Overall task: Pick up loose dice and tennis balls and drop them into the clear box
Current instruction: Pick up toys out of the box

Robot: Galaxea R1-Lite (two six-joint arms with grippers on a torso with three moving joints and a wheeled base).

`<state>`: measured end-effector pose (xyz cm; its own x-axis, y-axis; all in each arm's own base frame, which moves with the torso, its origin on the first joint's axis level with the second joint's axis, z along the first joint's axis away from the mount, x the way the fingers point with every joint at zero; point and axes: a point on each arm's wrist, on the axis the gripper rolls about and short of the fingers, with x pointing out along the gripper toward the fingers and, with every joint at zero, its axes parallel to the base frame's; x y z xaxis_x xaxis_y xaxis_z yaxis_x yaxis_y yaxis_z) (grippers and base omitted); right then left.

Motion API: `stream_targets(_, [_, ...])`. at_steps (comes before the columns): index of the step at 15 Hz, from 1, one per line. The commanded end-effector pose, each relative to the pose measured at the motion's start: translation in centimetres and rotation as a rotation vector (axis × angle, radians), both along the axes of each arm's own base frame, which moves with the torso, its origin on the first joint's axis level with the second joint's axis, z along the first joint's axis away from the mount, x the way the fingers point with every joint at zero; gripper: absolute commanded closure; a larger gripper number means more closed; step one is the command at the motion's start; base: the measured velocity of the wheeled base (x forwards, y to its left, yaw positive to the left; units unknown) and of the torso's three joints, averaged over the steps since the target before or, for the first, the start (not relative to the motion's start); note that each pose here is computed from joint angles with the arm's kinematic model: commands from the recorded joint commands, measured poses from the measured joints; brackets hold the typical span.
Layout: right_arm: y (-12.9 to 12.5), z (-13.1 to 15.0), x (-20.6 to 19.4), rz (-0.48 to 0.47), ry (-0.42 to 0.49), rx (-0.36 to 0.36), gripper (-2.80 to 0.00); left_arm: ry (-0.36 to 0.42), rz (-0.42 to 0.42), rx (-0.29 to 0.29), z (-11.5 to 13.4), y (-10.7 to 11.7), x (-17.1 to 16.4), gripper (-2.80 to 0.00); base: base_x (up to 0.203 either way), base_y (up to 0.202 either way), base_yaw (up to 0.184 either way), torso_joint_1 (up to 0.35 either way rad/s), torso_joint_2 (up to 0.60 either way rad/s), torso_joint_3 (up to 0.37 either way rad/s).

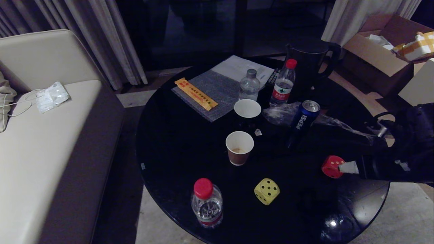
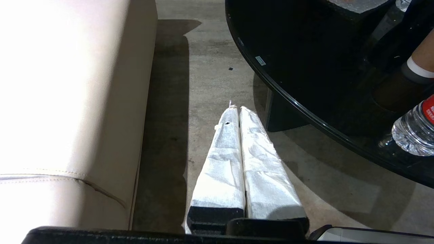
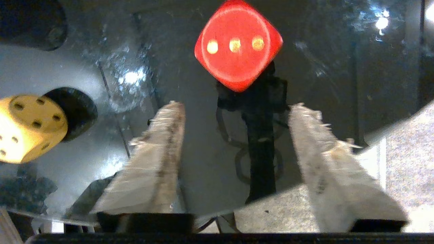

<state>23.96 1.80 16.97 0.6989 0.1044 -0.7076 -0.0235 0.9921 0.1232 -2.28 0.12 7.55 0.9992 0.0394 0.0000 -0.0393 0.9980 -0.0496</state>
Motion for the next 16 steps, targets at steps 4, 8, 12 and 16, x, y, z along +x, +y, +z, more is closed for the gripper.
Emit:
stream_targets(4, [0.7, -1.5, 2.8, 0.018, 0.060, -0.003, -2.80, 0.003, 0.001, -0.001, 0.0, 0.0, 0.0, 0.00, 0.000, 0.000, 0.000, 0.000, 0.00, 0.000])
stream_targets(8, [0.8, -2.5, 4.2, 0.017, 0.088, -0.009, -2.80, 0.003, 0.001, -0.001, 0.0, 0.0, 0.0, 0.00, 0.000, 0.000, 0.000, 0.000, 0.00, 0.000])
stream_targets(12, [0.6, -2.0, 5.3, 0.005, 0.062, -0.006, -2.80, 0.003, 0.001, -0.001, 0.0, 0.0, 0.0, 0.00, 0.000, 0.000, 0.000, 0.000, 0.00, 0.000])
stream_targets(16, [0.7, -2.3, 5.9, 0.004, 0.071, -0.009, -2.80, 0.003, 0.001, -0.001, 0.0, 0.0, 0.0, 0.00, 0.000, 0.000, 0.000, 0.000, 0.00, 0.000])
